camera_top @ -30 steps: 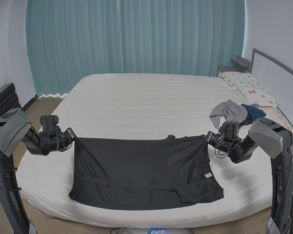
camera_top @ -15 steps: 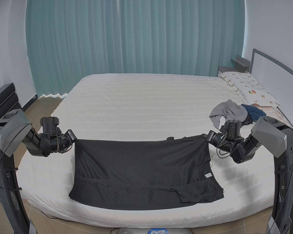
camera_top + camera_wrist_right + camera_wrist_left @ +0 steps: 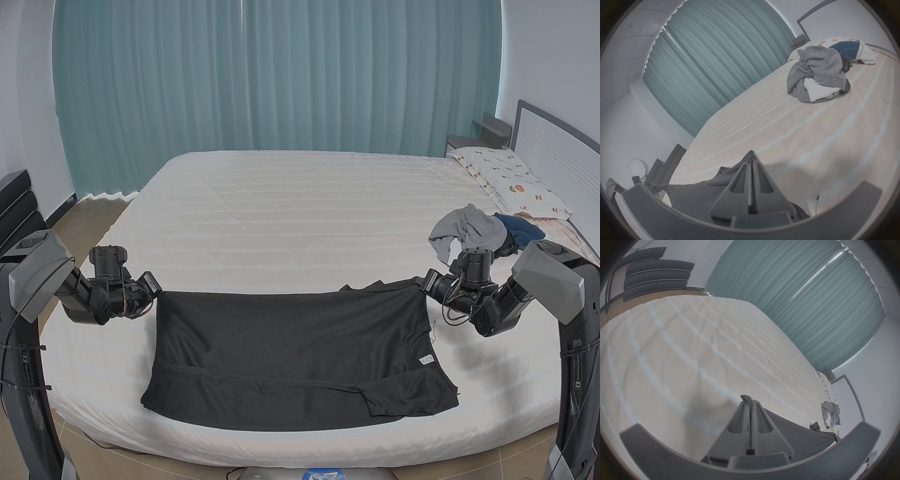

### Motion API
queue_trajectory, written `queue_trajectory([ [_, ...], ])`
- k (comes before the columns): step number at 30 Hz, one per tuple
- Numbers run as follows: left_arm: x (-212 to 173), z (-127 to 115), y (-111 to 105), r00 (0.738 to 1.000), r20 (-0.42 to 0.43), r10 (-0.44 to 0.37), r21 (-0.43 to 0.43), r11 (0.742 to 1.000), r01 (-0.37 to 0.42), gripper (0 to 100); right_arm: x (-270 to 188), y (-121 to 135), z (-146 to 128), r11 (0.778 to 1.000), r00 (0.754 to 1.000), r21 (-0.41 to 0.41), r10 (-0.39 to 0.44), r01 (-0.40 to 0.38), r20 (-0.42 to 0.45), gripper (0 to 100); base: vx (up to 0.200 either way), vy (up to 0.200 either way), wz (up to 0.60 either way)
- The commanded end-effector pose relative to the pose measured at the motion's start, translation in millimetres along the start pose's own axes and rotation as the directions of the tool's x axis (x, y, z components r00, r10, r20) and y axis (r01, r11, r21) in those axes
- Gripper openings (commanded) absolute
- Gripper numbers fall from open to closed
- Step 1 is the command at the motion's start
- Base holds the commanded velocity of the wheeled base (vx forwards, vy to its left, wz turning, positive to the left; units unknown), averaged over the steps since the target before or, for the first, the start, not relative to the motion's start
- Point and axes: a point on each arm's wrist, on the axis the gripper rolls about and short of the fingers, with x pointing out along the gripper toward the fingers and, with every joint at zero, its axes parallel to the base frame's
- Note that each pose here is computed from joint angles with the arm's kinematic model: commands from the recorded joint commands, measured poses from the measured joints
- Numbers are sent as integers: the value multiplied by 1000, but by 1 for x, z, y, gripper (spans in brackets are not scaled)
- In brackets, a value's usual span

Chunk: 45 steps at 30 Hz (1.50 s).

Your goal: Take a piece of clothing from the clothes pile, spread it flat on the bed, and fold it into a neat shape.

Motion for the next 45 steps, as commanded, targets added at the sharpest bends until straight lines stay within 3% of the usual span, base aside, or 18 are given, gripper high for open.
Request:
queue_trajectory([
  [1, -5, 1, -2, 1000, 1, -1, 0, 1000, 1, 0, -11, 4, 9, 1000, 1000, 1, 7, -7, 9, 0, 0, 0, 0],
  [35, -5, -5, 2, 1000, -17, 1, 27, 1000, -1, 0, -20, -3, 8, 999, 999, 28, 25, -24, -32, 0, 0, 0, 0],
  [45, 10, -8, 10, 998, 51, -42, 34, 999, 40, 0, 2, -3, 5, 998, 999, 41, 53, -53, 5, 0, 0, 0, 0],
])
